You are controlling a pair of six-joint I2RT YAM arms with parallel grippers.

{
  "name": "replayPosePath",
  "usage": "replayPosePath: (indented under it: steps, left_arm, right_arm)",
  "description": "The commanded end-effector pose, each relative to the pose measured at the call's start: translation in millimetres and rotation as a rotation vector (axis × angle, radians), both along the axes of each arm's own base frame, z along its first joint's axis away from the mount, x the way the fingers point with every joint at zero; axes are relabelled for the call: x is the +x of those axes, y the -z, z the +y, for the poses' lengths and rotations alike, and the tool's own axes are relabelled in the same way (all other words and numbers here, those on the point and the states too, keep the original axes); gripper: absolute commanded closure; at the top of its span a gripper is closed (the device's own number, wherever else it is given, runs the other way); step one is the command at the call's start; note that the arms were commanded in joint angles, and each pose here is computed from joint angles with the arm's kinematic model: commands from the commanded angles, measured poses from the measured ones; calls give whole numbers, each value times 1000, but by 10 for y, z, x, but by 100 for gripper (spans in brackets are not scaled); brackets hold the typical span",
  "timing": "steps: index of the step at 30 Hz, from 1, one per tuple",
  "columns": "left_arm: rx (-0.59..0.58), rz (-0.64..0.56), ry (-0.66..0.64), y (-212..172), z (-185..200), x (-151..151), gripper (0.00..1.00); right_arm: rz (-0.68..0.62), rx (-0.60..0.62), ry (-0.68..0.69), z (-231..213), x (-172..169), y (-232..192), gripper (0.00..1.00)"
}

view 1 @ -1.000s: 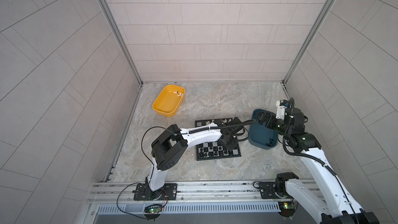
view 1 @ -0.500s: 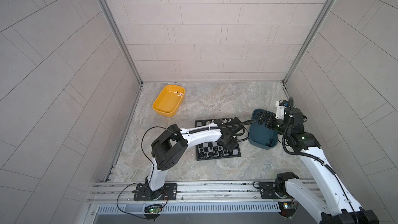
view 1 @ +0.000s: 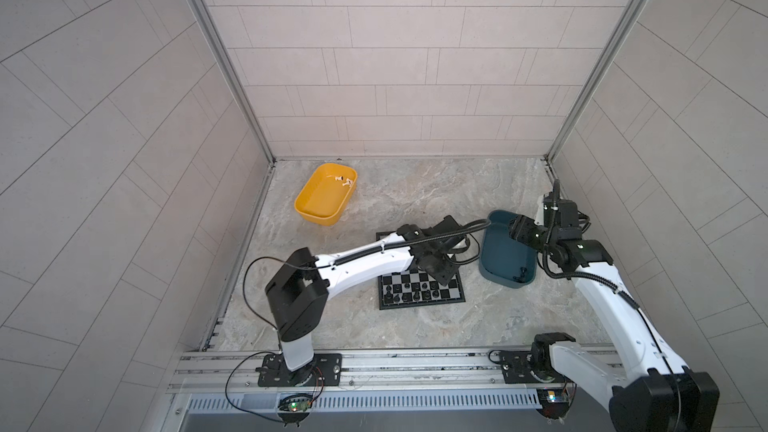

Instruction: Set up the chess pieces on the board

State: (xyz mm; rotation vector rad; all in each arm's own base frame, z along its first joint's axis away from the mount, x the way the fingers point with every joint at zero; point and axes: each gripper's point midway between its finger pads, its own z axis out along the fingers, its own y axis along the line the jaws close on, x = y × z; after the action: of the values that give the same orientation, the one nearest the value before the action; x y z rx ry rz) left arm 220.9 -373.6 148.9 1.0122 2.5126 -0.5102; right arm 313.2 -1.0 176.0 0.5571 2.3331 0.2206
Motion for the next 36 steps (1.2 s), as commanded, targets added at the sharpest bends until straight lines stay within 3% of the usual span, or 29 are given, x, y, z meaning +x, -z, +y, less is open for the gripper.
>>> replayPosePath:
  steps: [1, 5, 6, 11, 21, 27, 32, 36]
  left_arm:
    - [-90, -111, -61, -498, 232, 147, 30]
    - [-157, -233, -117, -729, 572, 207, 2]
    - [-186, -254, -111, -748, 614, 193, 0]
    - [-262, -367, -105, -888, 833, 129, 0]
    - [-278, -412, -114, -1025, 921, 126, 0]
    - [-283, -409, -115, -1040, 920, 121, 0]
    - [-295, -407, -114, -1069, 918, 109, 0]
    - [-303, -405, -115, -1084, 919, 98, 0]
  right_arm:
    - [95, -53, 96, -186, 86, 233, 61]
    - [164, -111, 177, -380, 381, 505, 84]
    - [181, -117, 183, -410, 454, 570, 88]
    - [334, -67, 209, -552, 750, 939, 100]
    - [424, -38, 315, -902, 902, 1195, 100]
    - [493, -59, 498, -1335, 513, 1200, 100]
    - [548, -10, 669, -1615, -142, 1260, 100]
    - [514, 23, 756, -1716, -560, 1137, 100]
